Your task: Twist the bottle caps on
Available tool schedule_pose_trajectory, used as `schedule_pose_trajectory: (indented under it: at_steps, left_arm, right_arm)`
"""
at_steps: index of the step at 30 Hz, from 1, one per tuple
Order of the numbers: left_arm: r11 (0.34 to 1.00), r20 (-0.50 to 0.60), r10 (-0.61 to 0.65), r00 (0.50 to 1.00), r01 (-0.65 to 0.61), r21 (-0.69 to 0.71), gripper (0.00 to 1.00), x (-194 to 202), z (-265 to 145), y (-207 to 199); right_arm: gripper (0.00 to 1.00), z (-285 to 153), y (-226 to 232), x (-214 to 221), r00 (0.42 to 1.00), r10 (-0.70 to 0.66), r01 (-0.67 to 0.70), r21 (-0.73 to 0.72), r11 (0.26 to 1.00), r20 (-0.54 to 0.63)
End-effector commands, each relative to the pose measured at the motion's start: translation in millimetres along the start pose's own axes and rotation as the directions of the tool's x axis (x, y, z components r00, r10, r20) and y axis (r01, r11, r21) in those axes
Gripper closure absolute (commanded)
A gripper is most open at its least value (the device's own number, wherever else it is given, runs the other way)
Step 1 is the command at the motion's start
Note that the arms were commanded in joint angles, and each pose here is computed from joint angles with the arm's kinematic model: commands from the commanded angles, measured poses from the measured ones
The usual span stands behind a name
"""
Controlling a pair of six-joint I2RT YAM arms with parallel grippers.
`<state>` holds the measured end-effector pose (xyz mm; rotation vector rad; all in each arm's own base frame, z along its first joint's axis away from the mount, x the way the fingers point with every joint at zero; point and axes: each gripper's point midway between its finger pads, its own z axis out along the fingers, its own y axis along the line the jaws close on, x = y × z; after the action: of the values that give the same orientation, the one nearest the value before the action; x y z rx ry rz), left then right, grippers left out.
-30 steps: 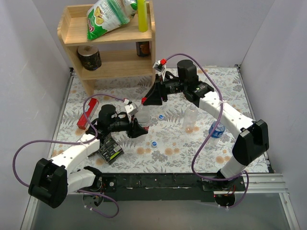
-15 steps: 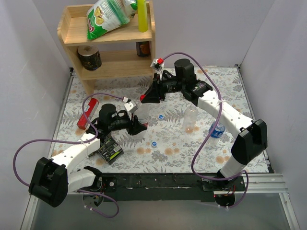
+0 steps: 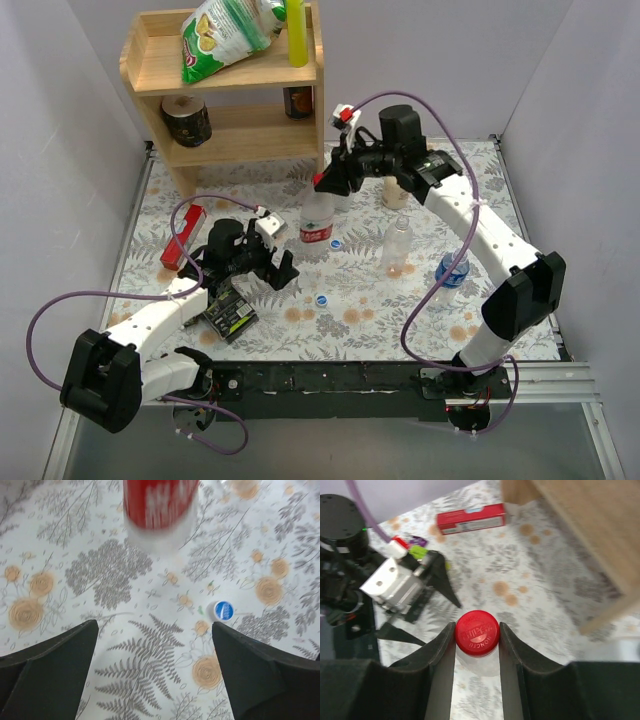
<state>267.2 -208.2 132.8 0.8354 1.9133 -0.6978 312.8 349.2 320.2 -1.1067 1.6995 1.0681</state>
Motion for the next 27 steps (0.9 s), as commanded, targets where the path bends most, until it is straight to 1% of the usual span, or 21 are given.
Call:
schedule_pose_trajectory:
  at_steps: [1, 3, 4, 5, 6, 7, 8, 9, 11, 13, 14, 17, 19, 21, 23, 25, 26, 27]
  left_arm:
    - [0.99, -0.124, 0.09, 0.988, -0.102, -0.101, 0.02, 23.8, -14.8, 21.4]
    - [0.99, -0.173, 0.091, 0.981, -0.108, -0.093, 0.02, 33.0, -17.8, 21.6]
    - [0.989, -0.188, 0.116, 0.975, -0.13, -0.065, 0.02, 35.5, -18.3, 19.4]
    - [0.992, -0.232, 0.101, 0.968, -0.116, -0.051, 0.02, 45.3, -21.4, 19.1]
    - [0.992, -0.23, 0.105, 0.968, -0.119, -0.048, 0.02, 36.7, -23.2, 21.5]
    - [0.993, -0.246, 0.096, 0.964, -0.109, -0.038, 0.02, 38.1, -25.3, 23.4]
    - [0.997, -0.263, 0.058, 0.963, -0.071, -0.04, 0.02, 40.6, -30.1, 27.1]
    - [0.997, -0.272, 0.044, 0.961, -0.06, -0.051, 0.02, 39.1, -30.2, 32.0]
    - [0.997, -0.287, 0.03, 0.957, -0.049, -0.06, 0.02, 42.0, -32.7, 37.5]
    - [0.997, -0.306, 0.033, 0.951, -0.05, -0.05, 0.02, 46.1, -30.0, 39.8]
    - [0.998, -0.309, 0.033, 0.95, -0.048, -0.042, 0.02, 46.2, -28.2, 40.2]
    - [0.999, -0.312, 0.039, 0.949, -0.044, -0.009, 0.02, 40.2, -21.7, 40.5]
    - [0.999, -0.313, 0.046, 0.949, -0.051, -0.006, 0.02, 35.7, -18.8, 43.9]
    - [0.998, -0.311, 0.057, 0.949, -0.064, -0.012, 0.02, 34.7, -17.3, 47.7]
    - [0.999, -0.324, 0.045, 0.945, -0.052, -0.013, 0.02, 38.6, -15.7, 48.5]
    - [0.999, -0.329, 0.029, 0.944, -0.035, -0.01, 0.02, 41.6, -15.0, 46.8]
    - [1.0, -0.332, 0.024, 0.943, -0.028, -0.007, 0.02, 43.4, -15.1, 45.9]
    - [1.0, -0.33, 0.023, 0.944, -0.024, 0.001, 0.02, 43.0, -14.6, 44.2]
  right_arm:
    - [0.99, -30.2, -41.3, -17.8, 0.989, -0.147, 0.147, 0.13, 0.98, -0.016]
    - [0.99, -35.3, -52.4, -17.5, 0.984, -0.179, 0.18, 0.15, 0.972, -0.022]
    - [0.99, -40.9, -60.2, -19.2, 0.981, -0.191, 0.193, 0.174, 0.966, -0.026]
    - [0.99, -40.5, -66.8, -18.3, 0.98, -0.197, 0.201, 0.189, 0.961, -0.038]
    - [0.99, -42.7, -72.7, -19.8, 0.978, -0.203, 0.209, 0.206, 0.956, -0.049]
    - [0.99, -47.5, -77.3, -20.5, 0.981, -0.186, 0.195, 0.215, 0.957, -0.06]
    - [0.99, -47.6, -82.2, -28.7, 0.98, -0.192, 0.2, 0.22, 0.955, -0.058]
    - [0.99, -49.7, -86.5, -31.4, 0.978, -0.199, 0.209, 0.228, 0.951, -0.065]
    - [0.99, -51.0, -94.2, -28.5, 0.972, -0.215, 0.231, 0.23, 0.945, -0.09]
    - [0.99, -58.7, -101.0, -28.4, 0.97, -0.228, 0.244, 0.253, 0.936, -0.091]
    - [0.99, -59.3, -104.9, -21.6, 0.971, -0.22, 0.237, 0.254, 0.938, -0.095]
    - [0.99, -68.9, -118.5, -11.4, 0.981, -0.177, 0.192, 0.271, 0.943, -0.08]
    - [0.99, -80.4, -126.1, -6.9, 0.99, -0.131, 0.138, 0.269, 0.953, -0.046]
    - [0.99, -84.5, -137.6, 2.9, 0.993, -0.115, 0.117, 0.282, 0.952, -0.024]
    - [0.99, -87.3, -142.7, 5.0, 0.994, -0.111, 0.108, 0.288, 0.951, -0.007]
    - [0.99, -87.6, -146.4, 12.7, 0.994, -0.109, 0.103, 0.264, 0.959, 0.009]
    - [0.99, -87.7, -146.4, 15.5, 0.993, -0.116, 0.108, 0.254, 0.961, 0.015]
    - [0.99, -87.9, -148.2, 11.2, 0.987, -0.154, 0.14, 0.249, 0.958, 0.039]
